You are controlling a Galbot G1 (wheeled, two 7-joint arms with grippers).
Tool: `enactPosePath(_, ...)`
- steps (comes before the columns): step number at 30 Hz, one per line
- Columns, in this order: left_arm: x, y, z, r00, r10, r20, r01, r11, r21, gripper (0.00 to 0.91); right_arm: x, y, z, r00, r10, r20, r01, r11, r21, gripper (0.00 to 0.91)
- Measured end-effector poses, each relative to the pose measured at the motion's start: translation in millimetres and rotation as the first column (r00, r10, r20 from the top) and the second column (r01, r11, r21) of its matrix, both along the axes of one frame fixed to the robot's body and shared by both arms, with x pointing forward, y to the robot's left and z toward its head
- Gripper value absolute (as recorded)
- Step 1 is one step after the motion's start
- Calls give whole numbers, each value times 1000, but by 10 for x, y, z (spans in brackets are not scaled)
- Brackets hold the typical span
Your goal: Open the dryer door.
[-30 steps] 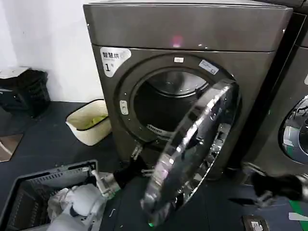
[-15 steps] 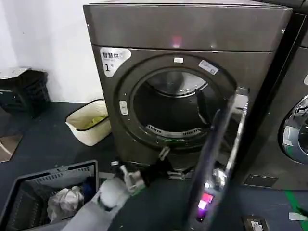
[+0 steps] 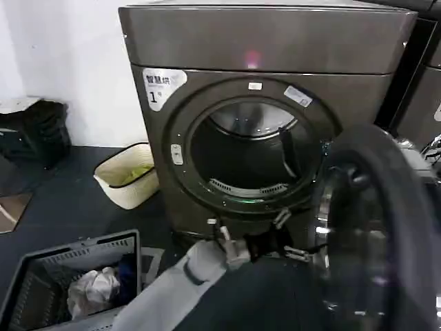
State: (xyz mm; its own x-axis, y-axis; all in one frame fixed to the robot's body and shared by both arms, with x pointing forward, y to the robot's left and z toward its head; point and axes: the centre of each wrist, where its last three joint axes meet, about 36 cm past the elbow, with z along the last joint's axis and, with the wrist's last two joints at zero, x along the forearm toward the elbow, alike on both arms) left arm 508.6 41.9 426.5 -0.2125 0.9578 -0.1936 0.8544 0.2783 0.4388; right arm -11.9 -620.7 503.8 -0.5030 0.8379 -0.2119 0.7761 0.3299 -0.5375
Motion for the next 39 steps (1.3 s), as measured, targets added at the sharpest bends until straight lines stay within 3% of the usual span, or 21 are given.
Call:
enactPosePath(4, 28, -235, -11, 1000, -3, 27, 2, 999, 33, 907, -318, -21, -58, 918, -395, -42, 390, 916, -92, 907)
enactPosePath(7, 49, -415, -38, 999, -2, 35, 1, 999, 47, 907, -522, -59, -51, 822, -567, -50, 553, 816, -167, 907)
enactPosePath(11, 45, -610, -31, 999, -7, 32, 6, 999, 50, 907, -825, -147, 56, 688, -723, -53, 686, 673, -278, 907)
enactPosePath(15, 30, -744, 10, 999, -21, 30, 20, 999, 46, 907, -1129, -232, 158, 575, -816, -49, 758, 555, -342, 907)
enactPosePath(21, 24, -873, 32, 999, -35, 25, 34, 999, 38, 907, -1422, -269, 235, 501, -864, -58, 802, 488, -344, 907)
enactPosePath(29, -73, -819, 4, 999, -35, 1, 35, 998, 59, 907, -1490, -347, 319, 509, -855, -95, 793, 509, -334, 907)
enactPosePath(35, -242, -388, 40, 999, 25, -33, -23, 998, 64, 907, -1432, -421, 353, 542, -833, -111, 770, 546, -330, 907)
enactPosePath(39, -422, 63, 92, 983, 136, -121, -128, 989, 77, 907, -1369, -457, 376, 581, -807, -102, 754, 582, -305, 907)
